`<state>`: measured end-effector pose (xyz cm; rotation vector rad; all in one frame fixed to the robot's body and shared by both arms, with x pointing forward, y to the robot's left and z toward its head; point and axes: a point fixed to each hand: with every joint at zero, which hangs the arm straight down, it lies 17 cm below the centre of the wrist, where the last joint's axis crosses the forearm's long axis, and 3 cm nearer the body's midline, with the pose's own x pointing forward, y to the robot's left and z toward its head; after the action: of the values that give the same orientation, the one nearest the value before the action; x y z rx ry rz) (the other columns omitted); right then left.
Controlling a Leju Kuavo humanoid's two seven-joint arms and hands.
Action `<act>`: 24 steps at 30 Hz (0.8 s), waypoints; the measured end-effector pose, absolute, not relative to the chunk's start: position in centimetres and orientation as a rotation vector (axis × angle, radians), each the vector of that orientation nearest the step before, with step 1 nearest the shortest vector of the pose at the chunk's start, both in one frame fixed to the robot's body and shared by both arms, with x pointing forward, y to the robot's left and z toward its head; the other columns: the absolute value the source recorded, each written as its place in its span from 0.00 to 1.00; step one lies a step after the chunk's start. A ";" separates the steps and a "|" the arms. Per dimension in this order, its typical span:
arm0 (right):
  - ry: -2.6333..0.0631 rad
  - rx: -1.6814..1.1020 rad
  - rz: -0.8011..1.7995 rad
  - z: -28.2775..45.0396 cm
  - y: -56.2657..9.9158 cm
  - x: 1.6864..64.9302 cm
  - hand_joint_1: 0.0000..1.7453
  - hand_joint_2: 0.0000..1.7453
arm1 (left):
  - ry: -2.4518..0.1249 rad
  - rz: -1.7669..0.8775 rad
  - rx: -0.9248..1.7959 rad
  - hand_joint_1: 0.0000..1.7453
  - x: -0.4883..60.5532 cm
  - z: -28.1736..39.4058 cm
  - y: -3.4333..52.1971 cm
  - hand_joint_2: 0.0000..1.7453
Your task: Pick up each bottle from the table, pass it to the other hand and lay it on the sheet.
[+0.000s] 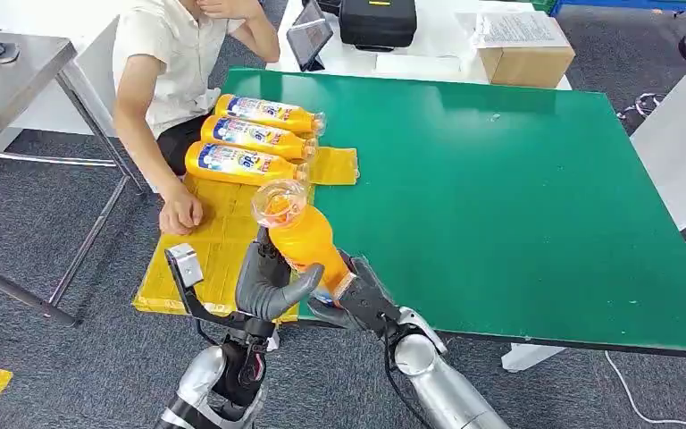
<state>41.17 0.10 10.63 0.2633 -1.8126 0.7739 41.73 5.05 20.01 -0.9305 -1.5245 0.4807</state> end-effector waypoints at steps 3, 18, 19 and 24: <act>-1.819 0.219 0.796 10.3 0.1 41.4 1.00 1.00 | -1.539 0.425 -0.884 1.00 41.8 19.7 4.8 1.00; -1.789 0.148 0.827 8.9 -0.2 41.7 1.00 1.00 | -1.626 0.227 -0.644 1.00 43.2 17.6 3.4 1.00; -1.789 0.149 0.827 8.9 -0.2 41.7 1.00 1.00 | -1.629 0.221 -0.643 1.00 43.2 17.7 3.2 1.00; -1.787 0.157 0.819 8.9 -0.2 41.7 0.00 1.00 | -1.588 0.231 -0.675 1.00 43.3 17.3 2.8 1.00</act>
<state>41.69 -0.23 8.91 0.1570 -1.7874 0.8192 43.31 2.83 17.26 -0.6749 -1.5876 0.2307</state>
